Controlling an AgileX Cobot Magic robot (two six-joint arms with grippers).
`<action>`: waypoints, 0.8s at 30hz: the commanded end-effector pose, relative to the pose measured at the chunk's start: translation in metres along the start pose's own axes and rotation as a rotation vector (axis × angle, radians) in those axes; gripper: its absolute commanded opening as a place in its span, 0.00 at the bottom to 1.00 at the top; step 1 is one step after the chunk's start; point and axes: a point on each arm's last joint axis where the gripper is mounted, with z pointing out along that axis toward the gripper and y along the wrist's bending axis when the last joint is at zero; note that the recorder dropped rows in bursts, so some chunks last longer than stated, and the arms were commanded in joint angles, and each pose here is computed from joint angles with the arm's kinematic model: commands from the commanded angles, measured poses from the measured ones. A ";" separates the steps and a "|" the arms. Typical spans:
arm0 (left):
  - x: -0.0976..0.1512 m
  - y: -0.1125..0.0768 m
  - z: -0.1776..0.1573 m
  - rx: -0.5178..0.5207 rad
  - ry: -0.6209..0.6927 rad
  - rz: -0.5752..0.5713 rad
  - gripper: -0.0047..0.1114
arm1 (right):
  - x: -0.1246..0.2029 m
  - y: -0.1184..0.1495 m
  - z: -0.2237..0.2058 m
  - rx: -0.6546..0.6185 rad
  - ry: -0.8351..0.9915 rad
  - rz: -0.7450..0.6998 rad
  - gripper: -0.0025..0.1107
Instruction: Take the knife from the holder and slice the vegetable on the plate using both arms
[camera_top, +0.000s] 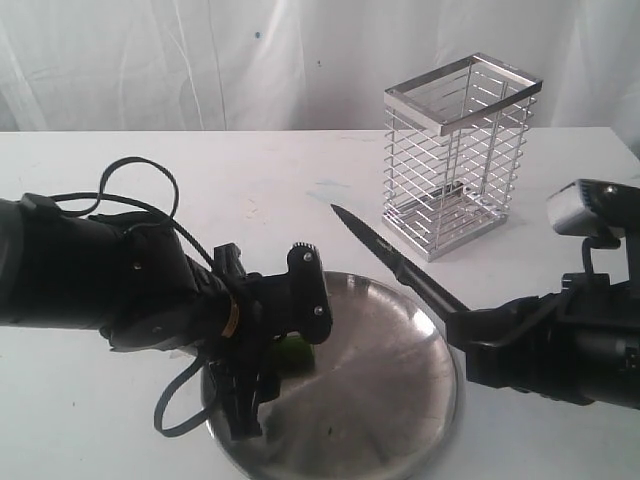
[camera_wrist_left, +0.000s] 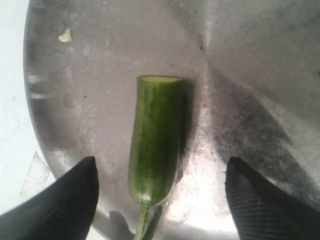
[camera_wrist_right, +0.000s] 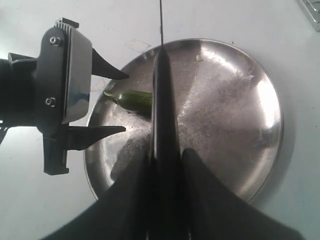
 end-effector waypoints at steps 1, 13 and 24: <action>0.001 0.000 0.007 0.008 0.018 0.002 0.67 | 0.000 0.000 -0.001 0.000 -0.014 -0.006 0.02; -0.012 0.007 0.039 0.087 0.196 -0.181 0.52 | 0.000 0.001 -0.001 -0.008 -0.006 -0.002 0.02; -0.025 0.018 0.027 0.122 0.284 -0.292 0.04 | 0.000 0.001 -0.001 -0.002 -0.008 -0.011 0.02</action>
